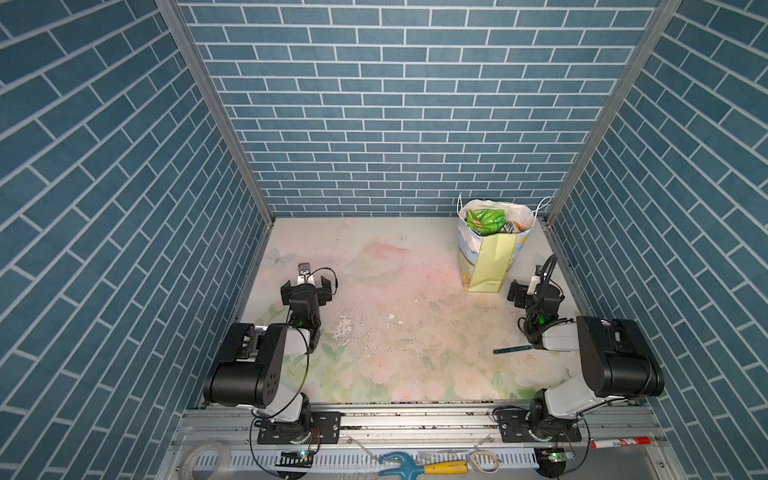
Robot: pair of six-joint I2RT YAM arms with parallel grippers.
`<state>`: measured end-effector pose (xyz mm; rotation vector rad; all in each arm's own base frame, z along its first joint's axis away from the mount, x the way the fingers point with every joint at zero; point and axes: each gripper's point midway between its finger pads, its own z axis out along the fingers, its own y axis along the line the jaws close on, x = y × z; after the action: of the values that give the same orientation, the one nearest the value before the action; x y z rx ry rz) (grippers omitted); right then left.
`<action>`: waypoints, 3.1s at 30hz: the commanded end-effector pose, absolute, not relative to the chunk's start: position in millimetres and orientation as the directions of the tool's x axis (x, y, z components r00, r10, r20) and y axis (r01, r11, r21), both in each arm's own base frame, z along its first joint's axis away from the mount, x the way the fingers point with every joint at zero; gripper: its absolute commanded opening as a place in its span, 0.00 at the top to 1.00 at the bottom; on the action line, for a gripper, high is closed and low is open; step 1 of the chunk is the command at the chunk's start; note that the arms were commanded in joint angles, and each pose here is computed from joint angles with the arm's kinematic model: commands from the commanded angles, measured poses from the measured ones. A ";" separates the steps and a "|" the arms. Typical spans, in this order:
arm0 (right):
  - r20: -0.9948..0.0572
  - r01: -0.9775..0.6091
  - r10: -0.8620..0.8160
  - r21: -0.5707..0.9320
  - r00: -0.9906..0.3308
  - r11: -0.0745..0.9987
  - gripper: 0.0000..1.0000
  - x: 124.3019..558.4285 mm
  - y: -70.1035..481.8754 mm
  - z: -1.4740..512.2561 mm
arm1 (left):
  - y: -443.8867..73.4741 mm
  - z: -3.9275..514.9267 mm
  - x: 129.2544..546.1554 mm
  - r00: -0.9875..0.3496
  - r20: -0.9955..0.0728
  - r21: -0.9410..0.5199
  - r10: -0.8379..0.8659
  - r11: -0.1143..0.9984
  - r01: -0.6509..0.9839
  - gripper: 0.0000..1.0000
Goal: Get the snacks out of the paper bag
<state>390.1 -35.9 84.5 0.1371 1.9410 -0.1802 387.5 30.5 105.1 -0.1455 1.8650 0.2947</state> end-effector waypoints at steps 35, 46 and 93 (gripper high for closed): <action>-0.938 0.197 0.029 -0.042 -0.344 0.980 0.01 391.2 -37.1 90.9 | 30.1 98.8 386.3 -0.333 -0.941 0.146 0.058 0.958 -0.246 0.00; -0.948 0.199 0.028 -0.038 -0.318 0.979 0.01 386.7 -37.2 98.8 | 32.9 102.5 385.8 -0.328 -0.943 0.141 0.052 0.957 -0.254 0.00; -0.635 0.195 0.454 0.436 -0.625 0.879 0.27 425.1 22.4 290.5 | -88.1 236.0 341.7 -0.549 -0.811 -0.210 -0.202 0.976 -0.050 0.00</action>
<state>415.3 23.6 288.4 0.4262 2.2371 0.4205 345.9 -84.5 228.6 -0.1860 2.1544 -0.1707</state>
